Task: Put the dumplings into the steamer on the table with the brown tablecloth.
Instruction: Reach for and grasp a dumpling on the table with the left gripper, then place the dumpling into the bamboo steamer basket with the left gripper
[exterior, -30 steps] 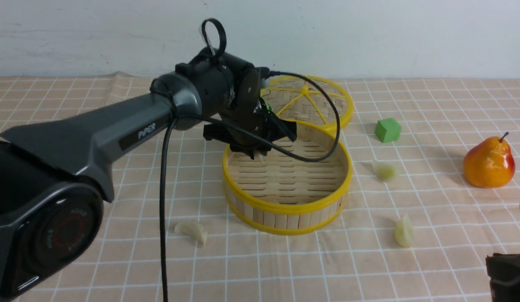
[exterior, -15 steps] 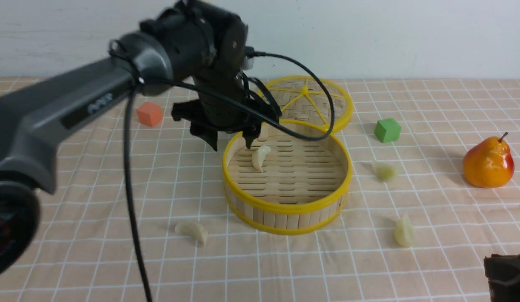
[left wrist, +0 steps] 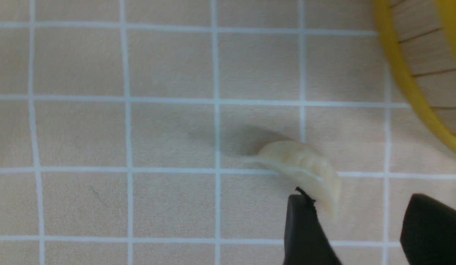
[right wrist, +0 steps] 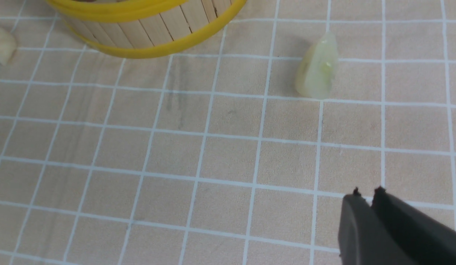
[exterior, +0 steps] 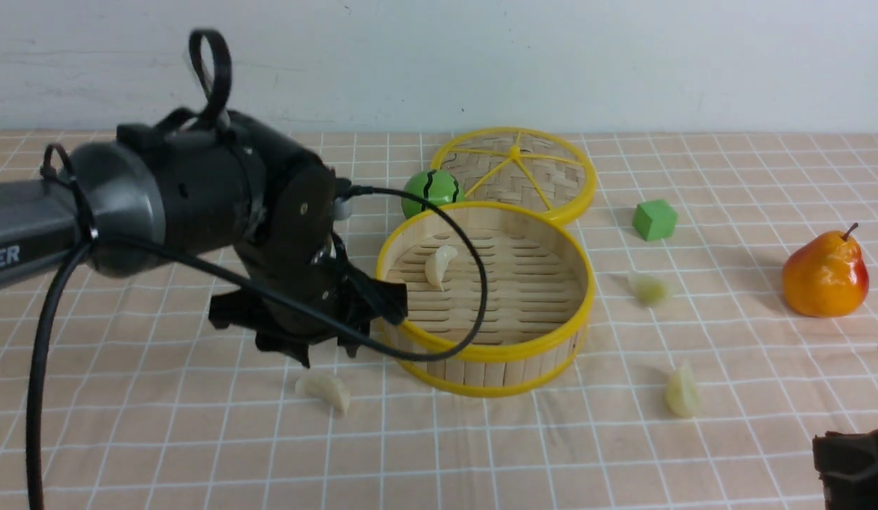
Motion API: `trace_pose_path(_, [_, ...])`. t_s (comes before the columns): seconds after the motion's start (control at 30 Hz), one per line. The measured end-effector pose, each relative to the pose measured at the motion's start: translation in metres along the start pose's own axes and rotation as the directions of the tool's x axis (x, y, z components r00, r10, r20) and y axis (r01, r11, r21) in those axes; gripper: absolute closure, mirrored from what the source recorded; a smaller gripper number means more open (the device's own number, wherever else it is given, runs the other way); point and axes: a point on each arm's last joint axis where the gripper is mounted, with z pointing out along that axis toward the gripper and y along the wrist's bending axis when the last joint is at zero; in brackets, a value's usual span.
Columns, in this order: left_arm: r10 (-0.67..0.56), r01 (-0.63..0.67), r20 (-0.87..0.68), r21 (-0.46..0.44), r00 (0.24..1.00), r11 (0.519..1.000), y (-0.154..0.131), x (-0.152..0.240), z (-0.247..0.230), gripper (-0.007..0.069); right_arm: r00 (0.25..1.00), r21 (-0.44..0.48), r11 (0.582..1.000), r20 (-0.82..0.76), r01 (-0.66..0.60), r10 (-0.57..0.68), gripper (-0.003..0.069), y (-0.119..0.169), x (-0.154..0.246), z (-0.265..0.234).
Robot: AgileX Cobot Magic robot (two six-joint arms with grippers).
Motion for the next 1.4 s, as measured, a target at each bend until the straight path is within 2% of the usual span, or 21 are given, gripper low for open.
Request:
trace_pose_path(0.13, [-0.054,0.054,0.008,-0.029,0.999,0.998,0.005,0.007,0.020,0.0268,1.000,-0.002,1.000,0.000,-0.003,0.003,0.0599,0.000,0.000,0.000])
trace_pose_path(0.37, [-0.077,0.077,0.009,-0.018,0.997,0.997,-0.001,0.009,0.059,0.0276,1.000,-0.006,1.000,0.000,-0.011,0.011,0.0596,0.001,0.000,0.000])
trace_pose_path(0.57, [-0.041,0.041,-0.003,-0.046,0.999,0.998,0.001,0.011,0.063,0.0413,1.000,-0.006,1.000,0.000,-0.012,0.012,0.0596,0.001,0.000,0.000])
trace_pose_path(0.6, [-0.025,0.025,0.003,-0.042,1.000,0.999,0.001,0.010,0.061,0.0466,1.000,-0.007,1.000,0.000,-0.013,0.013,0.0596,0.001,0.000,0.000])
trace_pose_path(0.7, [-0.014,0.014,0.011,-0.036,1.000,0.999,0.001,0.009,0.057,0.0461,1.000,-0.007,1.000,0.000,-0.012,0.012,0.0596,0.001,0.000,0.000])
trace_pose_path(0.87, [0.010,-0.011,0.088,0.016,0.996,1.000,0.001,0.001,0.020,0.0462,1.000,-0.007,1.000,0.000,-0.013,0.013,0.0592,0.001,0.000,0.000])
trace_pose_path(1.0, [0.021,-0.042,0.186,0.111,0.982,0.993,-0.002,-0.005,-0.028,0.0462,1.000,-0.008,1.000,0.000,-0.015,0.015,0.0591,0.001,0.000,0.000])
trace_pose_path(1.17, [0.073,-0.131,0.259,0.216,0.963,0.967,-0.023,-0.007,-0.055,0.0462,1.000,-0.008,1.000,0.001,-0.015,0.015,0.0587,0.001,0.000,0.000])
trace_pose_path(1.23, [0.102,-0.172,0.269,0.252,0.958,0.952,-0.041,-0.016,-0.059,0.0462,1.000,-0.008,1.000,0.001,-0.015,0.015,0.0585,0.001,0.000,0.000])
trace_pose_path(1.37, [0.166,-0.216,0.213,0.240,0.963,0.946,-0.059,-0.030,-0.046,0.0462,1.000,-0.008,1.000,0.001,-0.015,0.015,0.0585,0.001,0.000,0.000])
trace_pose_path(1.4, [0.225,-0.254,0.153,0.214,0.962,0.943,-0.066,-0.033,-0.032,0.0462,1.000,-0.008,1.000,0.001,-0.015,0.015,0.0583,0.001,0.000,0.000])
